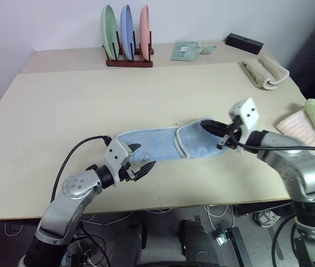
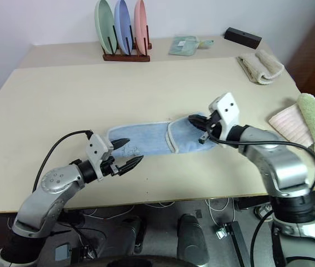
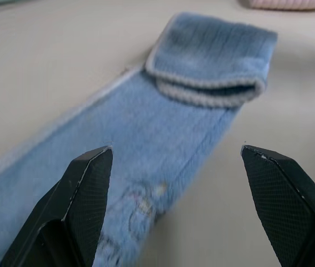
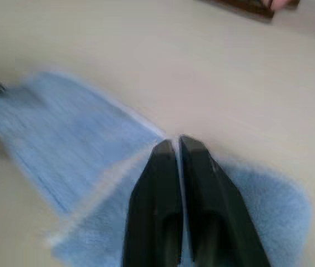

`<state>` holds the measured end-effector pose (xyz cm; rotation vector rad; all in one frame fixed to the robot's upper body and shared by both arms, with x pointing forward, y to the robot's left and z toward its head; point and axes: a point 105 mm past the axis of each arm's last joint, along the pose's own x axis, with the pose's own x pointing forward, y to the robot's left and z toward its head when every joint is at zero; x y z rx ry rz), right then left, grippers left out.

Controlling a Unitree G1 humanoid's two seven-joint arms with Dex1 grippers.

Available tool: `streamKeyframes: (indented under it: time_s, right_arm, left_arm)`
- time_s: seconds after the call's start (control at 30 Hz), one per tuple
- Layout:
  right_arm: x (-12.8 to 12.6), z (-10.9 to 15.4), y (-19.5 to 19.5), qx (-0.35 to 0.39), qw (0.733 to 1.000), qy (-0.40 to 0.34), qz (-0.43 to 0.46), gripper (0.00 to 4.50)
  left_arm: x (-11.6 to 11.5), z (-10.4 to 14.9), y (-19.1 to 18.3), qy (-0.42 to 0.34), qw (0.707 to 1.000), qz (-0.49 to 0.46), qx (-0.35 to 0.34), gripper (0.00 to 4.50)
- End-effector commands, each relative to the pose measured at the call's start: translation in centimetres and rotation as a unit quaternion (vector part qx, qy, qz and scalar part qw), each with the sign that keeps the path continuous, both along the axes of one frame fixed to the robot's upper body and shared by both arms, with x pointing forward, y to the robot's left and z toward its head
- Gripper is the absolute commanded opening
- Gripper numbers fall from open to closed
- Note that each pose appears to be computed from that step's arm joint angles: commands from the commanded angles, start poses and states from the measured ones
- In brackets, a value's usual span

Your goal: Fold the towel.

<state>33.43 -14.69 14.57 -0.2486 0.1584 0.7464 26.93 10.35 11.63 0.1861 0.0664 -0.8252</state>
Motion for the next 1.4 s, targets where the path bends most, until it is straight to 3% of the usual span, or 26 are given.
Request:
streamKeyframes:
  time_s: [0.03,0.23,0.33,0.43,0.47,0.57,0.73,0.77,0.93,1.17,1.27,1.4]
  right_arm:
    - [0.7,-3.0,1.0,-0.042,0.999,-0.002,0.007,0.04]
    - [0.8,-6.3,1.3,-0.065,0.998,0.026,0.003,0.04]
    - [0.9,-4.7,1.3,-0.054,0.999,0.001,0.009,0.04]
    - [1.4,-1.1,1.2,-0.026,0.999,-0.042,0.020,0.04]
    - [1.3,-0.1,1.2,-0.019,0.998,-0.050,0.029,0.54]
    - [0.5,2.4,1.6,-0.035,0.993,-0.087,0.076,1.69]
    - [-0.6,4.5,2.5,-0.053,0.984,-0.118,0.126,4.27]
    - [-0.7,4.6,2.7,-0.055,0.982,-0.124,0.131,4.45]
    - [-0.9,4.6,3.4,-0.055,0.979,-0.135,0.140,4.45]
    - [-1.2,3.7,3.9,-0.067,0.977,-0.142,0.147,4.45]
    - [-1.3,3.6,3.8,-0.070,0.976,-0.145,0.145,4.50]
    - [-1.6,3.3,3.9,-0.076,0.976,-0.147,0.145,4.50]
  left_arm:
    - [-0.7,0.7,0.1,-0.007,1.000,0.009,-0.013,3.79]
    - [-2.0,-0.2,0.9,0.019,0.999,0.039,-0.024,3.79]
    - [-2.9,-0.7,1.4,0.040,0.997,0.061,-0.037,3.79]
    - [-4.0,-1.3,1.9,0.083,0.990,0.089,-0.072,3.79]
    - [-4.3,-1.5,2.1,0.098,0.986,0.101,-0.086,3.79]
    - [-4.8,-1.5,2.6,0.144,0.968,0.134,-0.156,4.50]
    - [-3.9,-2.5,3.9,0.204,0.928,0.223,-0.219,4.50]
    - [-3.5,-2.8,4.1,0.220,0.915,0.242,-0.236,4.50]
    - [-1.5,-3.5,4.1,0.270,0.866,0.296,-0.300,4.50]
    - [2.0,-2.7,2.7,0.309,0.828,0.299,-0.361,4.50]
    - [2.6,-2.5,2.6,0.316,0.821,0.301,-0.369,3.62]
    - [3.1,-2.0,2.4,0.317,0.815,0.297,-0.383,1.62]
